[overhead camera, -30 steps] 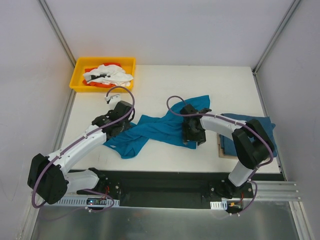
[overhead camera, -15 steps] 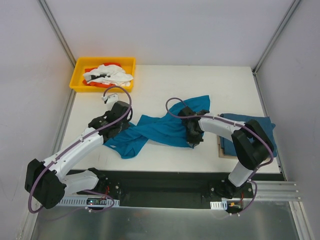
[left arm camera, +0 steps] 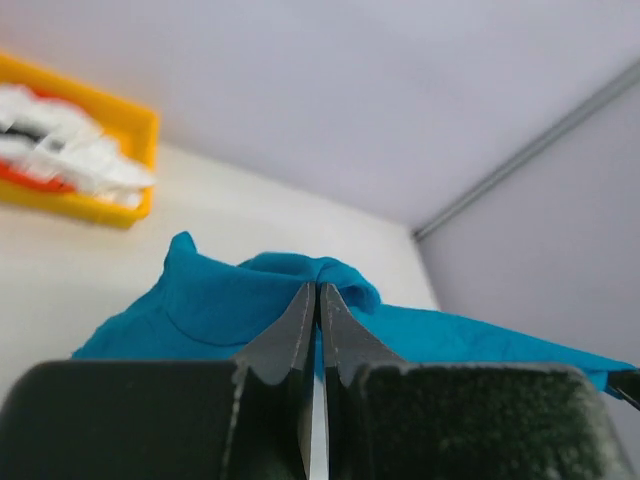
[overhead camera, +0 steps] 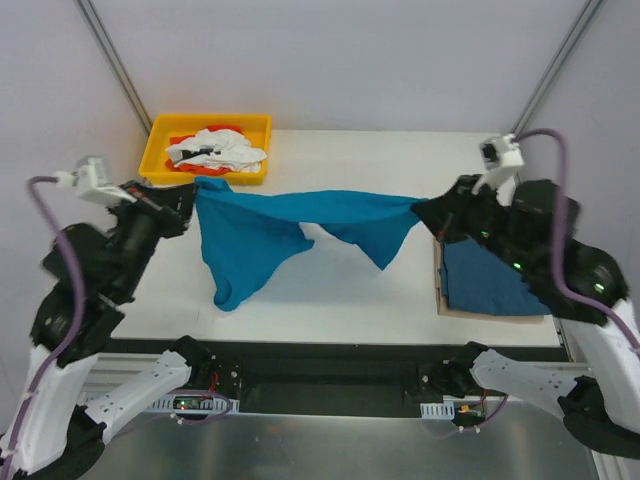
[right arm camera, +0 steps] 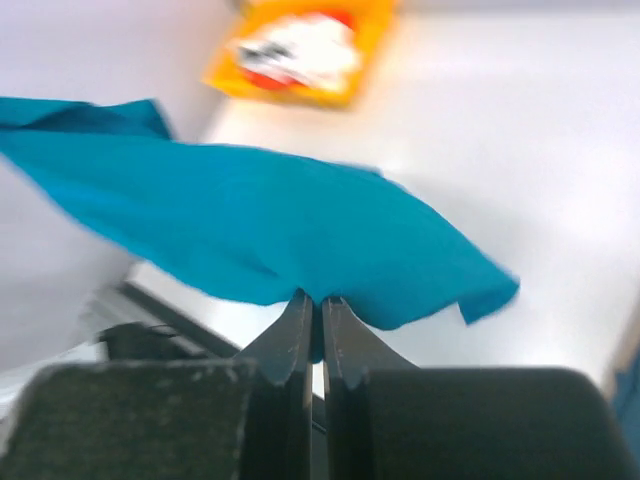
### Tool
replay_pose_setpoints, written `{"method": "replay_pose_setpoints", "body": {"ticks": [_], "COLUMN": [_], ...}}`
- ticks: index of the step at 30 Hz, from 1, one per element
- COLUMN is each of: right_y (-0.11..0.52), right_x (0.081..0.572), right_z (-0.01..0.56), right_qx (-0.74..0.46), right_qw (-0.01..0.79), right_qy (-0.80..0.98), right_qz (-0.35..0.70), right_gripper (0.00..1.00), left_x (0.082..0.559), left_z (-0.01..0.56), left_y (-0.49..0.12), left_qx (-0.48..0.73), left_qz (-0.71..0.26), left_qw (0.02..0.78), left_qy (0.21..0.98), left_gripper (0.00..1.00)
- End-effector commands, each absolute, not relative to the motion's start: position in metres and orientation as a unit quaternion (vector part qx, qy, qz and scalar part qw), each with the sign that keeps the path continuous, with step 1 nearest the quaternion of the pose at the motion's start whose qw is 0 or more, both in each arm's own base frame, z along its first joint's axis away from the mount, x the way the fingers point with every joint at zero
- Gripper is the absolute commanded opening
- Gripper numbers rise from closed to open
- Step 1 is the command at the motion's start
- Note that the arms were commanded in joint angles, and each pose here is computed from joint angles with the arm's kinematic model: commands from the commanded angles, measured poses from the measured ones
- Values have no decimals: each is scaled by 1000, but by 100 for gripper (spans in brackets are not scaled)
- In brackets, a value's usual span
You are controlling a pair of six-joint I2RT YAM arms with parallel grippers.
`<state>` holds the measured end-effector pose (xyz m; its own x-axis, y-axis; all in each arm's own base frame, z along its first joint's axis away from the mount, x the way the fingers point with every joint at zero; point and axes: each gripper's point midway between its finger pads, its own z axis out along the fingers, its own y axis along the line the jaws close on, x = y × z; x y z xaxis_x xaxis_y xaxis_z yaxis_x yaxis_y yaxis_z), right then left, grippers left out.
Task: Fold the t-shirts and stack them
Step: Flatten out the tshirt
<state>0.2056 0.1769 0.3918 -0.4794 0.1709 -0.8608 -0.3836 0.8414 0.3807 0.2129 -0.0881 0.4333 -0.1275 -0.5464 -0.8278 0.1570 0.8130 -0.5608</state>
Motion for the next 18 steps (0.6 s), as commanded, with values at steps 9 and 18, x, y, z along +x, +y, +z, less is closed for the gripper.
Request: {"method": "replay_pose_setpoints", "body": {"ticks": [9, 18], "right_y": [174, 148], "right_x": [94, 197], "right_z": [512, 469], "right_qx": [-214, -85], "right_qw": [527, 567], "right_qy": [680, 781], "right_qz": [462, 248], "right_gripper": [1, 1], "left_x": [94, 246], "left_z": [571, 546], "left_y": [-86, -123], "left_qx": [26, -27], "left_qz": [-426, -270], "left_qw": [725, 712], "left_qy": [540, 647], "left_gripper": [0, 0]}}
